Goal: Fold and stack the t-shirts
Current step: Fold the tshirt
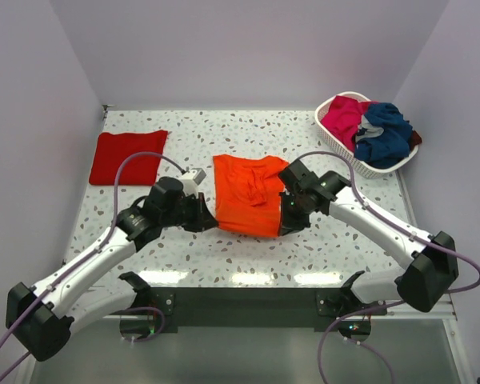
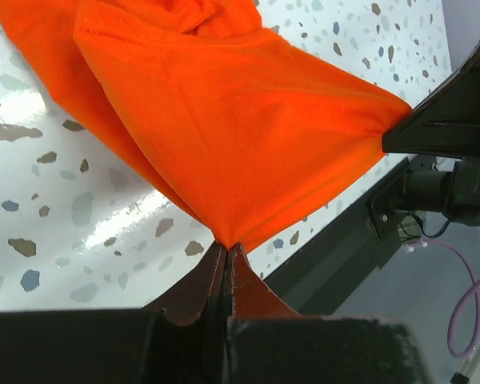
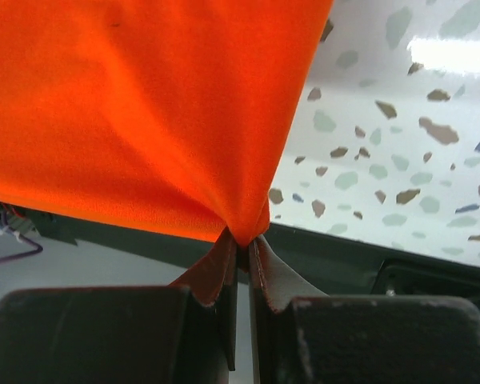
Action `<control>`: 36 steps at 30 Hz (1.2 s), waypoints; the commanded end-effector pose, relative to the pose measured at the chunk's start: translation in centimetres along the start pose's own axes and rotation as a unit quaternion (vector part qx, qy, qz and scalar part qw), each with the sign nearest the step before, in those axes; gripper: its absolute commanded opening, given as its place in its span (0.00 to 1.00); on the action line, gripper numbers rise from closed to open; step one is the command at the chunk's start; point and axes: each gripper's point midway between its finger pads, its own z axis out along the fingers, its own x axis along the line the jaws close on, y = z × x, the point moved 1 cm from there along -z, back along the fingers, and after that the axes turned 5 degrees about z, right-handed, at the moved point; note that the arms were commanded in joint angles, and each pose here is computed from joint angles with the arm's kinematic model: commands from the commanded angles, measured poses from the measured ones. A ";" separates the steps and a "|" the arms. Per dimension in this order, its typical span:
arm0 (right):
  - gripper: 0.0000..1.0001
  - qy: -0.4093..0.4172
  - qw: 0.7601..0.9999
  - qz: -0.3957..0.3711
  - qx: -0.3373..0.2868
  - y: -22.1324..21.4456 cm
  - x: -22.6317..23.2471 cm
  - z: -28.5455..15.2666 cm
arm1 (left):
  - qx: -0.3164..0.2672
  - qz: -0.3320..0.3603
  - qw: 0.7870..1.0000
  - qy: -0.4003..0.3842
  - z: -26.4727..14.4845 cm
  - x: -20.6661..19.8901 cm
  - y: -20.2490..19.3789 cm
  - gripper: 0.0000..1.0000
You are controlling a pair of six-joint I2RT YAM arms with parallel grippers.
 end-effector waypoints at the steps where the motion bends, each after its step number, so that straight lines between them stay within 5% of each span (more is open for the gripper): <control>1: 0.00 -0.028 1.000 0.005 -0.003 -1.8 -0.7 -2.7 | 0.018 0.012 1.000 -0.005 -2.0 -0.2 -1.5 0.00; 8: 0.00 -0.012 1.000 0.014 -0.021 -1.5 1.2 -4.8 | 0.008 0.000 1.000 -0.006 -3.9 -1.2 -0.7 0.00; 20: 0.00 -0.043 0.994 0.021 -0.094 6.5 2.9 -2.5 | -0.004 -0.012 0.997 0.072 0.9 1.5 4.6 0.00; 36: 0.00 -0.072 0.993 0.014 -0.090 13.0 2.0 1.4 | -0.012 -0.027 0.993 0.110 5.3 5.3 9.7 0.00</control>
